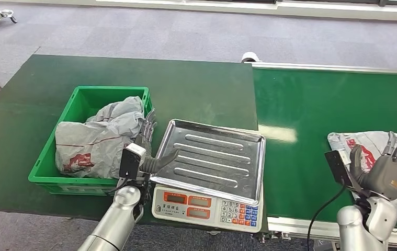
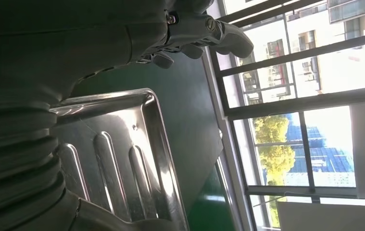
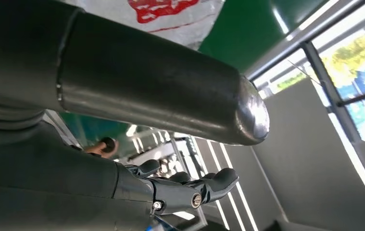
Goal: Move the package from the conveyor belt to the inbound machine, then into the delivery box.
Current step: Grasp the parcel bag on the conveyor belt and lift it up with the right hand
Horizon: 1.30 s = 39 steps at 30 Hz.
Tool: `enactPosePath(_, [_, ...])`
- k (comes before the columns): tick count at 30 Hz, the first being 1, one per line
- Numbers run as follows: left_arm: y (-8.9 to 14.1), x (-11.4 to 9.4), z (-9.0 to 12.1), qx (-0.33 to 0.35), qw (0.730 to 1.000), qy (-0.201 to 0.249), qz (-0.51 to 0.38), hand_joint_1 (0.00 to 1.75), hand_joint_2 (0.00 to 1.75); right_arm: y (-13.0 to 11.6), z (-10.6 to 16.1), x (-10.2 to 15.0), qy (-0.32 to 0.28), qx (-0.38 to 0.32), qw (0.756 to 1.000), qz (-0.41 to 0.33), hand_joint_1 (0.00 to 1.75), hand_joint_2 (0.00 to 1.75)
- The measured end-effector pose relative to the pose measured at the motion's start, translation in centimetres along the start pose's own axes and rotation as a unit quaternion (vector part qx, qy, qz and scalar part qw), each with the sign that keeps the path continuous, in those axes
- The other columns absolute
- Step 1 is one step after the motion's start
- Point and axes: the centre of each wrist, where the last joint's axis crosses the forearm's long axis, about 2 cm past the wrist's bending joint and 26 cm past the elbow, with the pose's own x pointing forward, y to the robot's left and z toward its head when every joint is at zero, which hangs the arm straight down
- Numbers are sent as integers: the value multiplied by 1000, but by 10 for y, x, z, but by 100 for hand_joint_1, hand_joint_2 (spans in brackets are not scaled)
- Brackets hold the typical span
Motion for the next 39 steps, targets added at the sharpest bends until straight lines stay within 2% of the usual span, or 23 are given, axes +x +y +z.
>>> enactPosePath(13, [2,0,1,5,1000,1,-1,0,175,5,2,-9,30,25,999,-3,0,0])
enactPosePath(17, [3,-1,1,3,1000,1,-1,0,175,7,-1,-11,58,47,997,-5,0,0])
enactPosePath(22, [3,-1,1,-4,1000,1,-1,0,175,15,-2,-26,114,98,989,2,0,0])
enactPosePath(28, [2,-1,-1,-10,1000,2,0,0,175,33,3,-49,188,234,953,31,0,0])
enactPosePath(32, [2,-2,0,-10,1000,5,-2,0,175,39,6,-59,216,282,933,52,0,175])
enactPosePath(39, [2,-3,-1,-6,1000,8,-2,0,175,45,6,-64,227,342,911,30,0,175])
